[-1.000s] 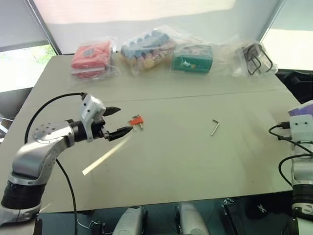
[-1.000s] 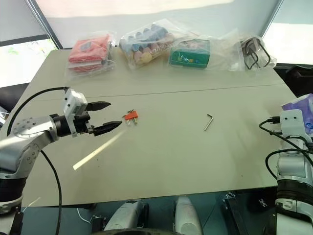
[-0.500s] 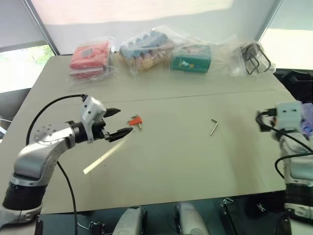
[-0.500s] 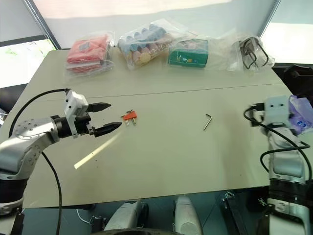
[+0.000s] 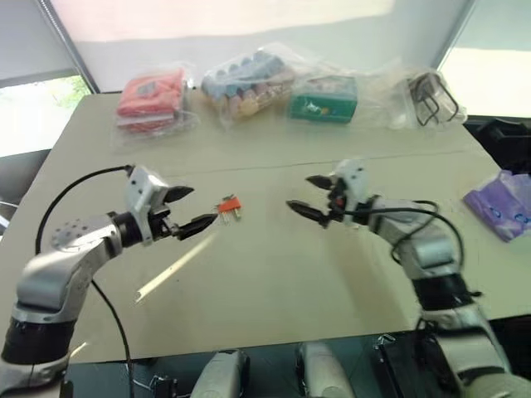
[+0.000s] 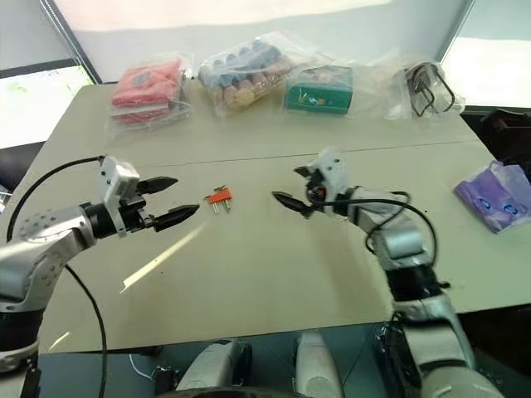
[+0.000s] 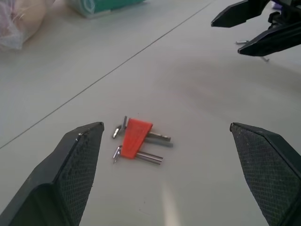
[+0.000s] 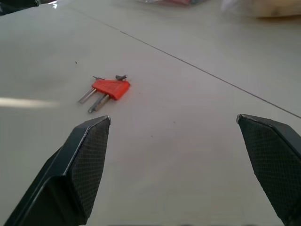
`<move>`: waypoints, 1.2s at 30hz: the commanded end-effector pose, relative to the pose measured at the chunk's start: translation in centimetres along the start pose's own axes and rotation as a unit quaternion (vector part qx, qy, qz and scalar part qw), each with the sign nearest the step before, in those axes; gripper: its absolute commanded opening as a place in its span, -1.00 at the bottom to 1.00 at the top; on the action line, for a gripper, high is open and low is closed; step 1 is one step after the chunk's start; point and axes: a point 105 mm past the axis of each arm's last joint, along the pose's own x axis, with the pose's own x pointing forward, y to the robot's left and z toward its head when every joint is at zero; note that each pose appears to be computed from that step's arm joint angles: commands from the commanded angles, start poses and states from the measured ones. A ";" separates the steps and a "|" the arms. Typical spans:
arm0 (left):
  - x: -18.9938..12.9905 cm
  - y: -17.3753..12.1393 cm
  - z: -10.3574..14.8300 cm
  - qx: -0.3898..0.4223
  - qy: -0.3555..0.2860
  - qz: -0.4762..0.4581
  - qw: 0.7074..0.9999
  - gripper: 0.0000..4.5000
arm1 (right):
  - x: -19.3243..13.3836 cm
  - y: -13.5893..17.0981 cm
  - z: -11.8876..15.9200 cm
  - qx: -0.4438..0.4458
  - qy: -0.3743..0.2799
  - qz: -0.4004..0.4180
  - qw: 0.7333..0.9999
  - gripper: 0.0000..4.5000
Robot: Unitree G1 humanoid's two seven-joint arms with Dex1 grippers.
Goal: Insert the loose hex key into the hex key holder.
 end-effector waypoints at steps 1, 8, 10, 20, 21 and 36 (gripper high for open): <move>-1.2 0.6 0.4 0.026 0.003 0.032 0.999 1.00 | 3.3 -0.3 0.4 -0.059 -0.002 -0.004 0.998 0.98; -2.8 2.9 -1.5 0.029 0.027 0.124 0.991 1.00 | 7.9 0.7 -0.5 -0.133 0.021 -0.008 0.991 0.98; -3.0 3.3 -1.7 0.031 0.027 0.143 0.989 1.00 | 8.3 1.2 -0.7 -0.151 0.023 0.000 0.988 0.98; -3.0 3.3 -1.6 0.036 0.022 0.153 0.987 1.00 | 9.3 3.6 -1.3 -0.198 0.021 0.043 0.979 0.98; -3.0 3.4 -1.6 0.037 0.021 0.153 0.987 1.00 | 9.5 3.9 -1.3 -0.197 0.018 0.048 0.979 0.98; -3.9 3.8 -0.9 0.046 0.013 0.179 0.983 1.00 | 12.2 8.1 -0.7 -0.176 0.013 0.094 0.980 0.98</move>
